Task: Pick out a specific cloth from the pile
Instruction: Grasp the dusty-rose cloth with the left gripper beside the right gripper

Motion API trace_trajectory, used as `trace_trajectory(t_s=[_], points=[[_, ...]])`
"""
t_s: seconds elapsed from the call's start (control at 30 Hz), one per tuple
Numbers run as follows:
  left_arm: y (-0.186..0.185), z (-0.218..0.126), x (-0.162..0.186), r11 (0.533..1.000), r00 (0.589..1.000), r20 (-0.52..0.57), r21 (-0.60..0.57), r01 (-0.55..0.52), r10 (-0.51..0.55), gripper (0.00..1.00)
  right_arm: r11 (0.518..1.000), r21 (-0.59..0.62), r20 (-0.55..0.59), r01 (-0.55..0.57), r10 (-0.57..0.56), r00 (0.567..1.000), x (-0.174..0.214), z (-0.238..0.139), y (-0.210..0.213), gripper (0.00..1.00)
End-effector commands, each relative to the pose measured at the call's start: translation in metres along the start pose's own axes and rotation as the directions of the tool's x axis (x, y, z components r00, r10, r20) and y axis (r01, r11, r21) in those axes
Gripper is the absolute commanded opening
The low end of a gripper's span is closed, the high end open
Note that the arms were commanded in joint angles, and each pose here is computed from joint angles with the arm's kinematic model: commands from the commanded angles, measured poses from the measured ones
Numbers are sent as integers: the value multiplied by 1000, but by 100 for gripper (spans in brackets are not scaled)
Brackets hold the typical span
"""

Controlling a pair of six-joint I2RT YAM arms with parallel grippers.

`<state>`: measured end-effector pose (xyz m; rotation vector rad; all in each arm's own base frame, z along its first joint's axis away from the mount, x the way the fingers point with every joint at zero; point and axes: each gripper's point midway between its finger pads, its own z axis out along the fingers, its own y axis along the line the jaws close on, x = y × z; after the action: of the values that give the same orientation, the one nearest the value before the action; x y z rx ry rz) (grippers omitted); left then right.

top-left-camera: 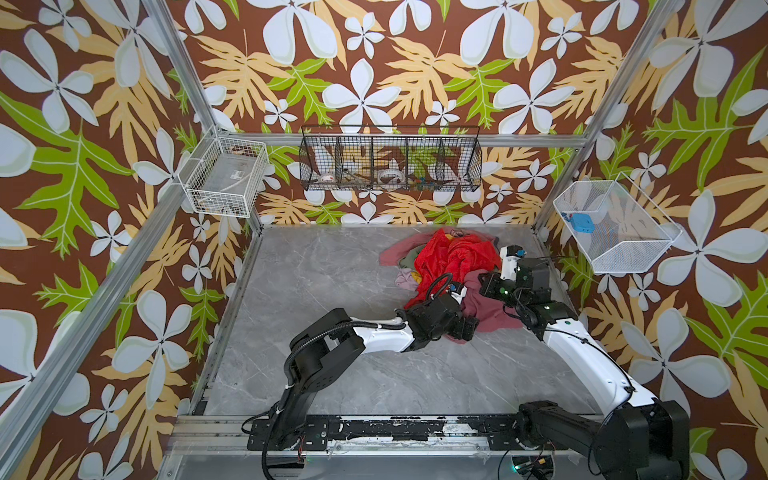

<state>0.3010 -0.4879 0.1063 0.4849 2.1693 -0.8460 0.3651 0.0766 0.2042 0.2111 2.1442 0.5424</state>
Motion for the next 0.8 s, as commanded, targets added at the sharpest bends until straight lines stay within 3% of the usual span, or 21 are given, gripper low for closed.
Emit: trace_trajectory(t_s=[0.0, 0.1, 0.17, 0.33, 0.43, 0.5, 0.63, 0.7, 0.77], points=[[10, 9, -2, 997, 999, 5, -77, 32, -32, 87, 1000, -8, 22, 0, 0, 1000, -6, -3, 0, 0], [6, 23, 1, 998, 1000, -15, -63, 24, -25, 84, 1000, -3, 21, -1, 1, 1000, -7, -3, -2, 0], [1, 30, 3, 999, 999, -33, -41, 24, -25, 75, 1000, 4, 22, -3, 3, 1000, -7, -3, -3, 0], [2, 28, 8, 999, 998, -57, -47, 21, -23, 29, 998, 52, 29, -24, 23, 999, -8, -5, -15, 7], [-3, 4, -10, 1000, 1000, 13, -21, 11, -11, 10, 995, 92, 40, -22, 19, 999, -10, -8, -23, 22], [-10, -17, -32, 1000, 997, 78, -7, 8, -7, 1, 993, 117, 52, -9, 3, 999, -13, -12, -27, 47], [-31, -54, -74, 999, 986, 164, 30, -27, 22, 0, 985, 175, 116, 0, -21, 993, -21, -25, -35, 75], [-42, -69, -91, 998, 981, 192, 55, -44, 33, 0, 978, 209, 159, -7, -27, 987, -26, -34, -40, 96], [-51, -86, -108, 996, 974, 224, 75, -56, 38, 0, 969, 247, 193, -6, -43, 980, -30, -43, -45, 99]])
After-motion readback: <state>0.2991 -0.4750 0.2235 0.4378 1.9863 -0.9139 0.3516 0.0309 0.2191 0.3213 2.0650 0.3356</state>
